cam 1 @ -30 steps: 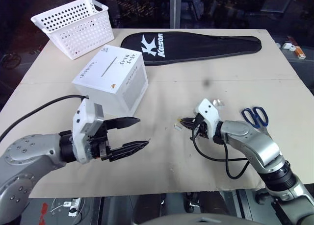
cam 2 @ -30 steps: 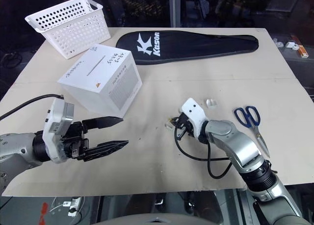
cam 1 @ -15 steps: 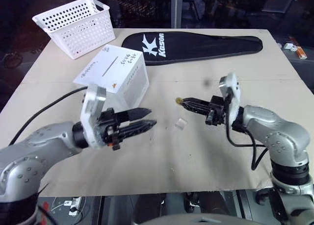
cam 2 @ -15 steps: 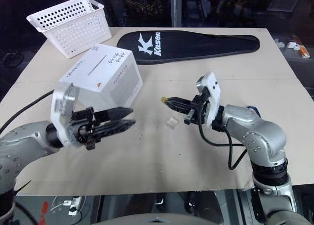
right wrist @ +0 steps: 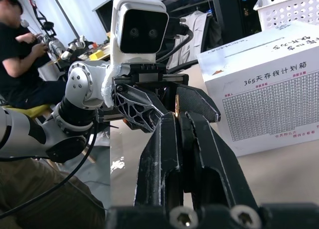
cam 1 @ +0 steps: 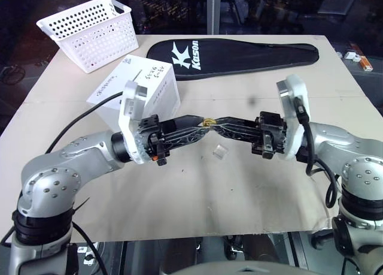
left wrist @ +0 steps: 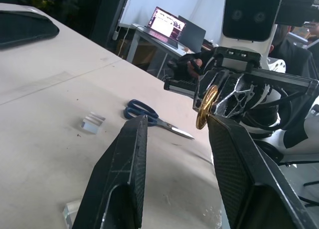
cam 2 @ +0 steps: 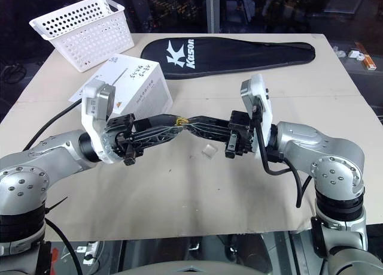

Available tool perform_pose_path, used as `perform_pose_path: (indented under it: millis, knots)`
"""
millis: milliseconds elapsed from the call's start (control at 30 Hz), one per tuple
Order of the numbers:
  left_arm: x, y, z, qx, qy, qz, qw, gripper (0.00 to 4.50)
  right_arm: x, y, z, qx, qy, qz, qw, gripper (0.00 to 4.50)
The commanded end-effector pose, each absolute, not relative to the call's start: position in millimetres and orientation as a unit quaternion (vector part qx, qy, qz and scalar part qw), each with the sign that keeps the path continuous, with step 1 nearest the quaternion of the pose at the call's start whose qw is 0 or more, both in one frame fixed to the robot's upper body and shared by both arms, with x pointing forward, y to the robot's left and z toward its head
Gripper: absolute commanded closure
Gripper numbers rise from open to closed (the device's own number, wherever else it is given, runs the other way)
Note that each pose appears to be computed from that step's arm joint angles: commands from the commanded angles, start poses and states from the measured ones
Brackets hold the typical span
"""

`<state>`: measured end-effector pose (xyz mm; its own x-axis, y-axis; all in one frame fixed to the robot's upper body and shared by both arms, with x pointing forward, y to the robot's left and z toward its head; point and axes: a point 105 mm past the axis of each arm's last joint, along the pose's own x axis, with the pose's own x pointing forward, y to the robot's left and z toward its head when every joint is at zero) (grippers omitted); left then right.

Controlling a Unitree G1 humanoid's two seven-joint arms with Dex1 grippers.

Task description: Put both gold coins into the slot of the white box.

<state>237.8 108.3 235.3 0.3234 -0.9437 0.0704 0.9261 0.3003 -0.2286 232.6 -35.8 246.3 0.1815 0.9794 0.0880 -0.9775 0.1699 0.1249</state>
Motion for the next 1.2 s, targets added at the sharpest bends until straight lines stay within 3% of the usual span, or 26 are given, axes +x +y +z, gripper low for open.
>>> perform_pose_path:
  millis: [33,100,433,533,933,1000,1033,1200]
  knots:
    - [231.3,103.8,246.4,-0.112,0.016,-0.595,0.796,3.12,224.4,-32.2,256.3,0.072,-0.014,0.656,0.751,4.5]
    - [230.9,104.2,246.9,-0.111,0.014,-0.595,0.796,3.74,224.7,-31.1,257.2,0.072,-0.013,0.657,0.75,4.5]
    - [231.5,107.4,251.6,-0.12,0.004,-0.593,0.796,3.74,220.8,-31.6,256.7,0.075,-0.002,0.661,0.747,4.5]
    - [232.1,107.0,254.1,-0.128,-0.001,-0.595,0.794,4.44,221.8,-33.0,255.6,0.078,0.003,0.66,0.747,4.5]
    - [233.1,103.5,259.6,-0.139,-0.016,-0.599,0.788,4.44,222.6,-33.9,255.6,0.084,0.004,0.657,0.749,4.5]
    - [235.2,106.6,261.8,-0.143,-0.02,-0.591,0.794,4.5,225.5,-35.9,257.3,0.08,-0.006,0.647,0.758,3.43]
    - [236.2,108.1,263.2,-0.144,-0.022,-0.587,0.797,4.5,226.3,-36.8,257.5,0.075,-0.008,0.644,0.761,3.16]
    - [240.4,120.1,271.3,-0.158,-0.024,-0.562,0.812,4.5,235.9,-47.0,254.9,0.002,-0.021,0.61,0.792,0.89]
